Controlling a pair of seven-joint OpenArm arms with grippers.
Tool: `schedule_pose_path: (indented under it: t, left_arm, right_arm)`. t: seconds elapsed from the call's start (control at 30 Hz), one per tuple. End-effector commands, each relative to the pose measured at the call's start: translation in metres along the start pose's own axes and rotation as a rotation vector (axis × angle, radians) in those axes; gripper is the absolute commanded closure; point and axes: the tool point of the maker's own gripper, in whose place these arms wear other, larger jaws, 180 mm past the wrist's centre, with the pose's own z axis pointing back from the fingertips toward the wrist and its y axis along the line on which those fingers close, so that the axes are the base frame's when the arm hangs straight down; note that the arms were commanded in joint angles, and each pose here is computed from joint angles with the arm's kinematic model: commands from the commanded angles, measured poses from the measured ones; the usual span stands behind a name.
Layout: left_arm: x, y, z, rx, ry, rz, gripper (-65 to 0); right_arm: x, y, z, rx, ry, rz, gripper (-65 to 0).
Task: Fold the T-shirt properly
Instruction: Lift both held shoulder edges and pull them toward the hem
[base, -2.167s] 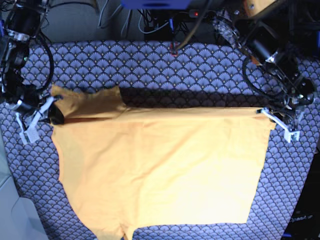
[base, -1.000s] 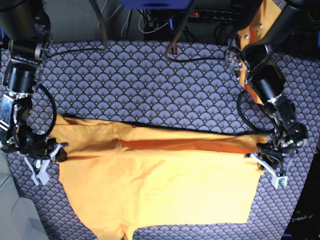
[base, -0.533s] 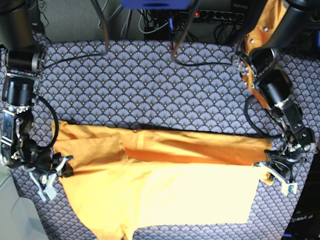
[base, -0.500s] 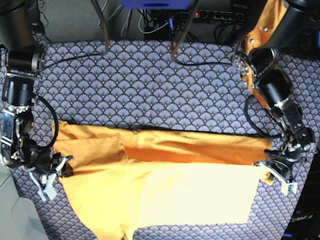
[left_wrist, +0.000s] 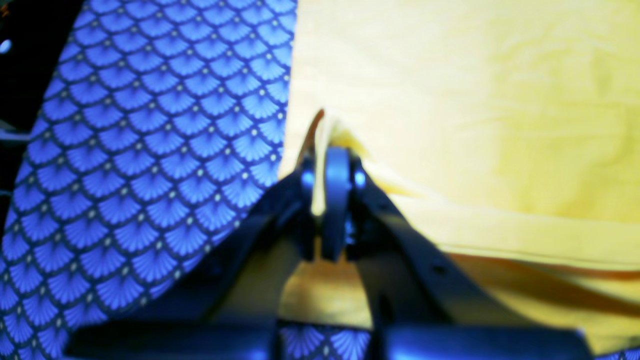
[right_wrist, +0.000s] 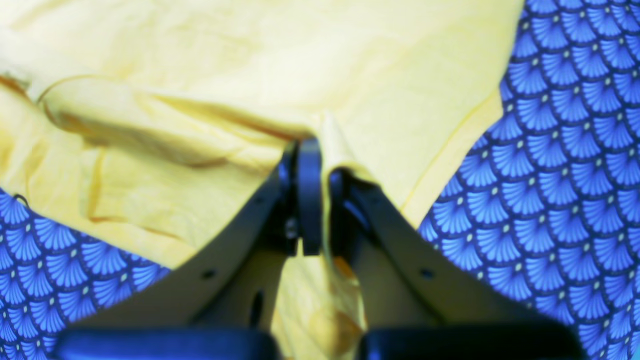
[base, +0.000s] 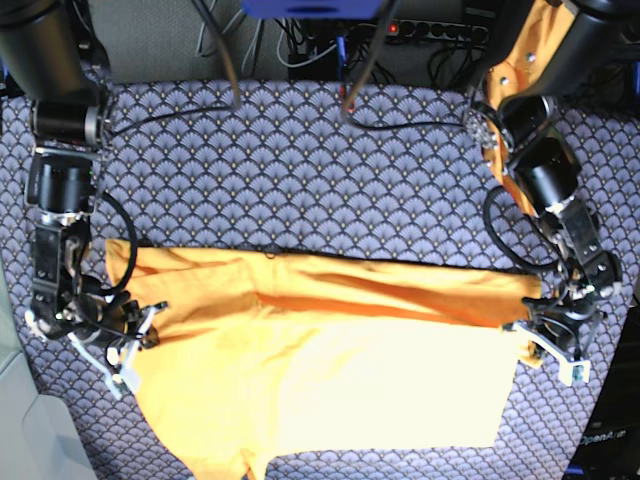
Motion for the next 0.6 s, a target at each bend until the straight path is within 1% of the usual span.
schedule_pose_path:
  t: [0.0,0.13,0.2,0.33,0.5,0.57]
  left_arm:
    - [0.034,0.005,0.003,0.008,-0.089,-0.009,0.0]
    - [0.034,0.006,0.003,0.009,-0.090,-0.009,0.0]
    - [0.035,0.013,0.005,0.021,-0.087,-0.014,0.0]
    - [0.032,0.016,0.005,0.026,-0.082,-0.016,0.0]
    - [0.030,0.016,0.006,0.026,-0.079,-0.016,0.0]
    - [0.032,0.022,0.007,0.037,-0.079,-0.022,0.0]
  right_arm:
    - [0.027,-0.011,0.010,-0.024,-0.070,0.016,-0.1]
    - [0.036,-0.016,0.014,-0.033,-0.084,0.021,-0.1]
    - [0.036,-0.016,0.014,-0.034,-0.081,0.020,-0.1]
    - [0.036,-0.017,0.014,-0.034,-0.079,0.020,-0.7]
    - [0.037,-0.015,0.014,-0.031,-0.084,0.019,-8.4]
    - [0.037,-0.015,0.014,-0.031,-0.086,0.019,-11.2]
